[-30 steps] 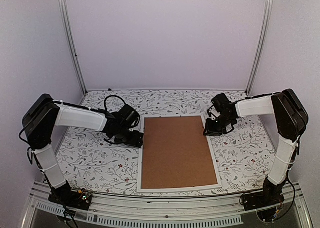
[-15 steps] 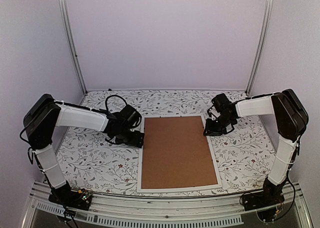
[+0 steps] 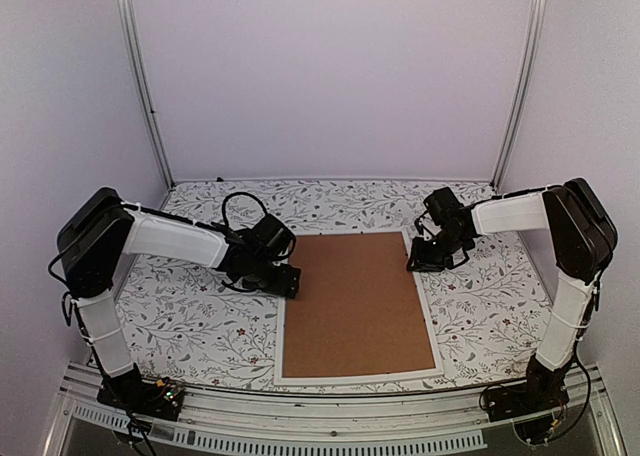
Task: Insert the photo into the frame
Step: Press the fastener onto the backboard.
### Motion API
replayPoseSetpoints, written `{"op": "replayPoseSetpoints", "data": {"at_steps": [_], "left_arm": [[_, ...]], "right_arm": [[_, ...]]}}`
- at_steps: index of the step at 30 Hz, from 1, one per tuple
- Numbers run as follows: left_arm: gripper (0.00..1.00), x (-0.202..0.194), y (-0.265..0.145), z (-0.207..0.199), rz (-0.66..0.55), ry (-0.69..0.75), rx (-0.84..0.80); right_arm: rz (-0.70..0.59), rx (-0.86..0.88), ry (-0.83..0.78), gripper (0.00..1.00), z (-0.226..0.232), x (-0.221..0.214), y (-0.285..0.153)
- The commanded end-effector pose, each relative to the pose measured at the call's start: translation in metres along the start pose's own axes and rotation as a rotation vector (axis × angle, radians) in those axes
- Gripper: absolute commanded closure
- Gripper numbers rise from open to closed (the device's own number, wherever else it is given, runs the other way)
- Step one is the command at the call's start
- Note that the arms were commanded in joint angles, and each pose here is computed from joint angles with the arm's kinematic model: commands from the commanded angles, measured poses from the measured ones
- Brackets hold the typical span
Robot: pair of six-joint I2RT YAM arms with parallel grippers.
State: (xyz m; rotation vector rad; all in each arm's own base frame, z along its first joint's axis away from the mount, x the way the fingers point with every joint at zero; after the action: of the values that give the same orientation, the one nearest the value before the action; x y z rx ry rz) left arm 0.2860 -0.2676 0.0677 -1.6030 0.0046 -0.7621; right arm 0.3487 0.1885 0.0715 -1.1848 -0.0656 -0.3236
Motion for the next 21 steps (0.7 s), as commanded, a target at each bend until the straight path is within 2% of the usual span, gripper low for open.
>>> {"op": "replayPoseSetpoints", "data": {"at_steps": [1,7,15,21], "left_arm": [[0.15,-0.013,-0.011,-0.003,0.043,0.036,0.016],[0.14,-0.009,-0.042,-0.001,0.006,0.04,-0.019],[0.14,-0.052,-0.063,0.007,0.079,0.013,-0.033],[0.13,-0.07,-0.072,0.003,0.086,-0.013,-0.079]], "right_arm": [[0.097,-0.047,0.016,0.71,-0.015,-0.025,0.019],[0.093,-0.049,0.016,0.71,-0.015,-0.024,0.019],[0.086,-0.043,0.015,0.71,-0.013,-0.023,0.017],[0.087,-0.033,0.016,0.71,-0.013,-0.024,0.019]]}}
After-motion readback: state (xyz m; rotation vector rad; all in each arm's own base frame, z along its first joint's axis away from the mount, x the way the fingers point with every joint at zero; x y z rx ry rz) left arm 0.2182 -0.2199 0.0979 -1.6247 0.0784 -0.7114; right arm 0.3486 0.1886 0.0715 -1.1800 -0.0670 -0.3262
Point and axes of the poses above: each gripper's point midway between its finger pads, its own y axis out along the fingers, its own z axis along the line the jaws close on, x = y × z, the point moved 6 cm from there along -y, back along the fingers, and after that the axes turned 14 degrees about y, right-handed, at the moved point
